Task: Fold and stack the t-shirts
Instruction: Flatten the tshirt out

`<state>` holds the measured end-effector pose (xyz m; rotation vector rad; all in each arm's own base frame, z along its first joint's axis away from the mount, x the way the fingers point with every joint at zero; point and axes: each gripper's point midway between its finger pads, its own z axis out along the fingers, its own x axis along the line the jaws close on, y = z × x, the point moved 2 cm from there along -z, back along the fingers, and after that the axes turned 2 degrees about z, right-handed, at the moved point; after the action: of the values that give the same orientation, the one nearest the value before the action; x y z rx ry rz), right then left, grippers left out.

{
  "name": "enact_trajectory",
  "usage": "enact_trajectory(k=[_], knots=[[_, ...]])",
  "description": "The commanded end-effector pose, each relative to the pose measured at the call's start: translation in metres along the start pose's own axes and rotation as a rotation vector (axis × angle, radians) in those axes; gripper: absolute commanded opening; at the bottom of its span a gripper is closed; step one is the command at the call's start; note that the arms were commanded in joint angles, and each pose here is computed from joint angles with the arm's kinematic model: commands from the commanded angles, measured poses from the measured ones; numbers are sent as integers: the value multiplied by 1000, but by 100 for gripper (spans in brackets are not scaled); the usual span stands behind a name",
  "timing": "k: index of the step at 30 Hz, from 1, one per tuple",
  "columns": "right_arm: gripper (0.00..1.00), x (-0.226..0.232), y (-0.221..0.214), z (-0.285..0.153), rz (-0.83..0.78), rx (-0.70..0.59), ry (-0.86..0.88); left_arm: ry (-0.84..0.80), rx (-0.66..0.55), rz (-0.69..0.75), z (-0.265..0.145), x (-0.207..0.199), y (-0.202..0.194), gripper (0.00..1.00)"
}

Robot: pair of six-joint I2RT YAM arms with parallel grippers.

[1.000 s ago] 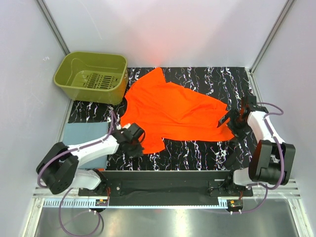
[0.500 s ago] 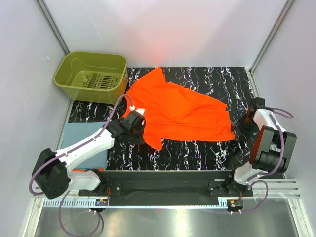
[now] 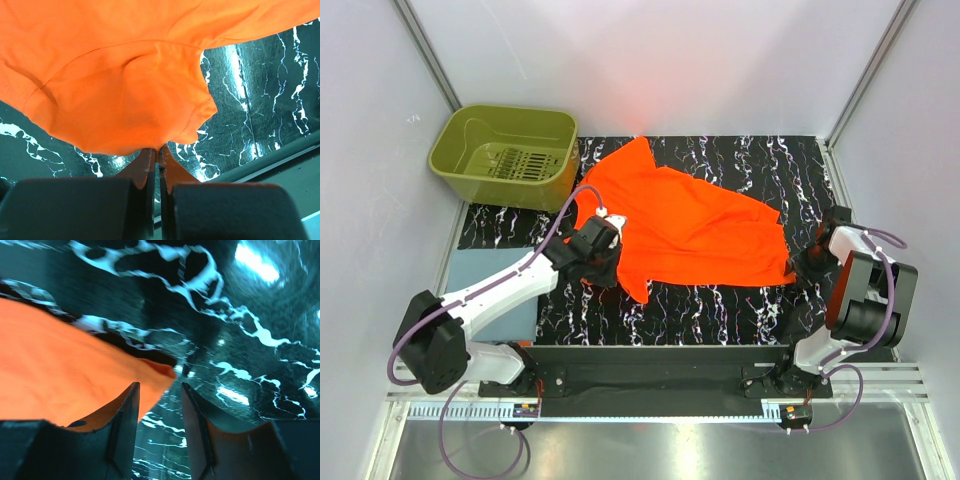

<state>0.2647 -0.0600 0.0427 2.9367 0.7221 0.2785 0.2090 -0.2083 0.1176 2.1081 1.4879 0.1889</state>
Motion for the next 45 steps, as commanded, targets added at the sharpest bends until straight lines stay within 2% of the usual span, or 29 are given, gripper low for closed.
enact_trajectory(k=[1,13,16,17,20,23,26,27,29,30,32,33,35,36,38,41,43,45], knots=[[46,-4,-4,1,28,-12,6,-50,-44,10,-6,-6,13,0],[43,3,20,26,1,-49,-48,-63,-65,-26,-14,-7,11,0],[29,1,17,32,-10,-32,-51,-68,-69,-33,-15,-8,13,0],[20,1,16,34,-18,-25,-51,-71,-76,-35,-17,-9,14,0],[1,3,19,33,-39,-43,-33,-53,-103,-31,-23,-6,19,0],[0,20,38,13,-61,-114,9,8,-154,-12,-35,2,34,0],[0,52,70,-47,-29,-277,154,71,-247,43,-60,7,70,0],[0,61,78,-62,-22,-314,189,70,-325,82,-81,2,98,0],[0,85,100,-107,-13,-411,291,117,-402,114,-99,3,129,0],[0,92,106,-122,-11,-443,326,152,-500,144,-127,2,160,0],[0,108,122,-172,-9,-546,424,195,-567,177,-145,2,188,0],[0,112,125,-189,-13,-579,464,227,-653,207,-174,1,212,0],[0,123,130,-239,-28,-677,578,249,-717,243,-194,-2,234,0],[0,124,131,-257,-30,-714,611,273,-784,301,-221,-4,249,0],[0,124,130,-310,-41,-822,714,293,-856,339,-250,-4,261,0],[0,116,117,-376,-79,-952,832,257,-1050,393,-328,-13,270,0],[0,106,108,-411,-96,-1027,877,155,-1128,452,-358,-28,264,0],[0,87,90,-454,-130,-1131,928,79,-1248,457,-407,-35,251,0]])
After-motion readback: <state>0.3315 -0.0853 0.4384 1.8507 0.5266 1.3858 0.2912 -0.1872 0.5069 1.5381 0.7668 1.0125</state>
